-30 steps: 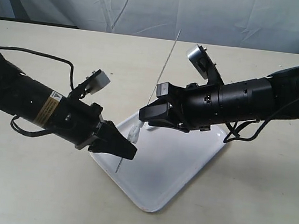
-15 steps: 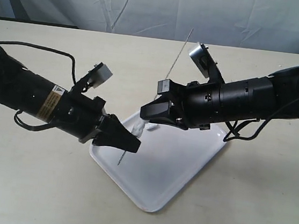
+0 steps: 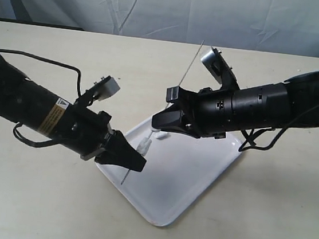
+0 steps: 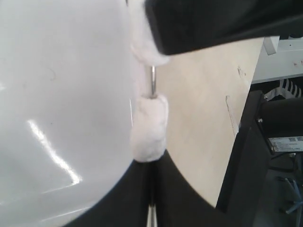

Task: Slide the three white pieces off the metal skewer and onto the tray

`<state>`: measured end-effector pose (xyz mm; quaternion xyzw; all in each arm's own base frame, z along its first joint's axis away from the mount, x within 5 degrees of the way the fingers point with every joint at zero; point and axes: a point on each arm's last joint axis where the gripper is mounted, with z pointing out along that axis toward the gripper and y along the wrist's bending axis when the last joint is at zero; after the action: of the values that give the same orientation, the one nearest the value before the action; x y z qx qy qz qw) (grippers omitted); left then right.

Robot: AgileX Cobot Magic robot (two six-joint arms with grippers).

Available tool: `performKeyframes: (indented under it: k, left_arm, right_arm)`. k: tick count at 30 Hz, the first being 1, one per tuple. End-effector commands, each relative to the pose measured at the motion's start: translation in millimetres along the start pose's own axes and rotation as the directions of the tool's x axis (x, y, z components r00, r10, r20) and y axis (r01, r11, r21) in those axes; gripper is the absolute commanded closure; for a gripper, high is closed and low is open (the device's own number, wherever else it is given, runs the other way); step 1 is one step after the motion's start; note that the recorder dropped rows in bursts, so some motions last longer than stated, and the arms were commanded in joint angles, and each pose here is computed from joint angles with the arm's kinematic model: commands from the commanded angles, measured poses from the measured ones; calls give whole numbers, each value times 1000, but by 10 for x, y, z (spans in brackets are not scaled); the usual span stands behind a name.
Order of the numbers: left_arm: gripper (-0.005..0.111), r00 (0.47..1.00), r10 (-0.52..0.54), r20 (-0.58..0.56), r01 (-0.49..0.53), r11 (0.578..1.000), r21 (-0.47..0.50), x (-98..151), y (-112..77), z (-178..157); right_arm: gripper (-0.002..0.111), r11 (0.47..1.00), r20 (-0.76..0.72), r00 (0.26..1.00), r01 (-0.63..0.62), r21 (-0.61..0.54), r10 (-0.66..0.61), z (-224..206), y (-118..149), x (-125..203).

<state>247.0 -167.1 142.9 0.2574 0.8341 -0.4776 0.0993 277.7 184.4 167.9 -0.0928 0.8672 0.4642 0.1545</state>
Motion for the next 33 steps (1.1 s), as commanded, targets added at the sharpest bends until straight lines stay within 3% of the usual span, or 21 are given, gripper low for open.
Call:
performKeyframes:
  k: [1,11,33]
  left_arm:
    - [107,999,6,-49,-5,1000,13,112,-17,38]
    - [107,994,-50,-98,55,997,53,338,-31,57]
    - [107,973,-139,-184,154,986,69,787,-44,69]
  right_arm:
    - [97,999,69,998,-3,45,0,-21,-30,-64]
    - [97,997,166,985,31,67,-42,-50,52,-314]
    - [97,970,321,942,19,242,-99,-143,45,-659]
